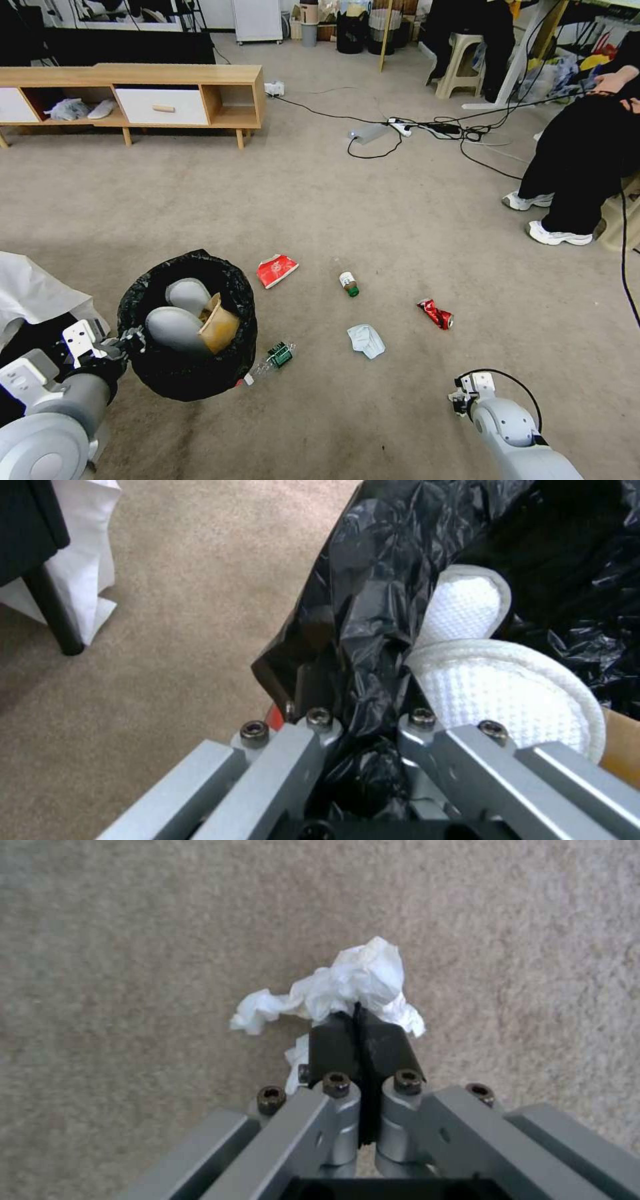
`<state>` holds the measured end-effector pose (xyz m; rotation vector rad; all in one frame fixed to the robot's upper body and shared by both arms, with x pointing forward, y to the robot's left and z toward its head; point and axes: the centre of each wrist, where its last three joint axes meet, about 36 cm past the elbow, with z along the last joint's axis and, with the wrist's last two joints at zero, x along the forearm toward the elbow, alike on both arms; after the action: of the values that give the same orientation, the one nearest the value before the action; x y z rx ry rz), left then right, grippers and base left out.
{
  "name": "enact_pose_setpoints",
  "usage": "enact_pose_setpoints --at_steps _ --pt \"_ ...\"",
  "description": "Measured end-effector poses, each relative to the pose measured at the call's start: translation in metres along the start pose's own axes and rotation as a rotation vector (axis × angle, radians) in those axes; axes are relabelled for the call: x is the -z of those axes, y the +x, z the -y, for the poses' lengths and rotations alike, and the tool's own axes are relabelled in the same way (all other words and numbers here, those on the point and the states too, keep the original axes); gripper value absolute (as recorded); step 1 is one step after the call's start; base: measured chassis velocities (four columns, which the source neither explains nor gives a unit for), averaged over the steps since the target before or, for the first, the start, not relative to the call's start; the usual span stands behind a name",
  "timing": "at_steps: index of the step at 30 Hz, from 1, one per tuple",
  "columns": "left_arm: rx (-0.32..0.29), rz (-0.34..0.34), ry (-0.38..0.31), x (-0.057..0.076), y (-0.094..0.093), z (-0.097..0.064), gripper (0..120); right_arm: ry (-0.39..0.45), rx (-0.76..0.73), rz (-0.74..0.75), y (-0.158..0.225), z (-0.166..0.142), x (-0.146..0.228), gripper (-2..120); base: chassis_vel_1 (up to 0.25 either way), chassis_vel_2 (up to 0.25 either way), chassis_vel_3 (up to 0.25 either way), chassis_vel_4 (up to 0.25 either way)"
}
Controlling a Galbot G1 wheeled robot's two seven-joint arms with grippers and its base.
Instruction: Pick up the trash bin and place the garbage on the floor into it.
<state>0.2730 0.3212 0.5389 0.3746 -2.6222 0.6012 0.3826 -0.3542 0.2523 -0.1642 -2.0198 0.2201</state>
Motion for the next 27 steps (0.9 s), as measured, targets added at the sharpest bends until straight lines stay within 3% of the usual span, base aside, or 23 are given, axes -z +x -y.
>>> enact_pose_setpoints --at_steps 6,11,13,19,24,27 --pt "-0.002 0.0 -0.003 0.0 -0.001 0.0 4 0.012 -0.019 0.008 0.002 0.008 -0.003 0 0.0 0.0 0.0 0.0" --pt "-0.007 -0.008 -0.005 -0.001 -0.002 0.001 4 0.015 0.013 0.12 0.023 0.01 -0.002 0 0.0 0.0 0.0 0.0" --pt "-0.015 -0.018 -0.014 -0.003 -0.002 0.003 4 0.025 0.07 0.276 0.046 0.011 0.003 0 0.0 0.0 0.0 0.0" --pt "-0.028 -0.03 -0.033 -0.005 0.0 0.007 4 0.016 0.188 0.501 0.082 0.012 0.018 0 0.0 0.0 0.0 0.0" --pt "-0.048 -0.059 -0.07 -0.009 0.004 0.012 4 0.017 0.428 0.829 0.129 0.015 0.044 0 0.0 0.0 0.0 0.0" --pt "-0.063 -0.073 -0.083 -0.011 0.008 0.016 4 0.034 0.532 0.947 0.146 0.015 0.053 0 0.0 0.0 0.0 0.0"
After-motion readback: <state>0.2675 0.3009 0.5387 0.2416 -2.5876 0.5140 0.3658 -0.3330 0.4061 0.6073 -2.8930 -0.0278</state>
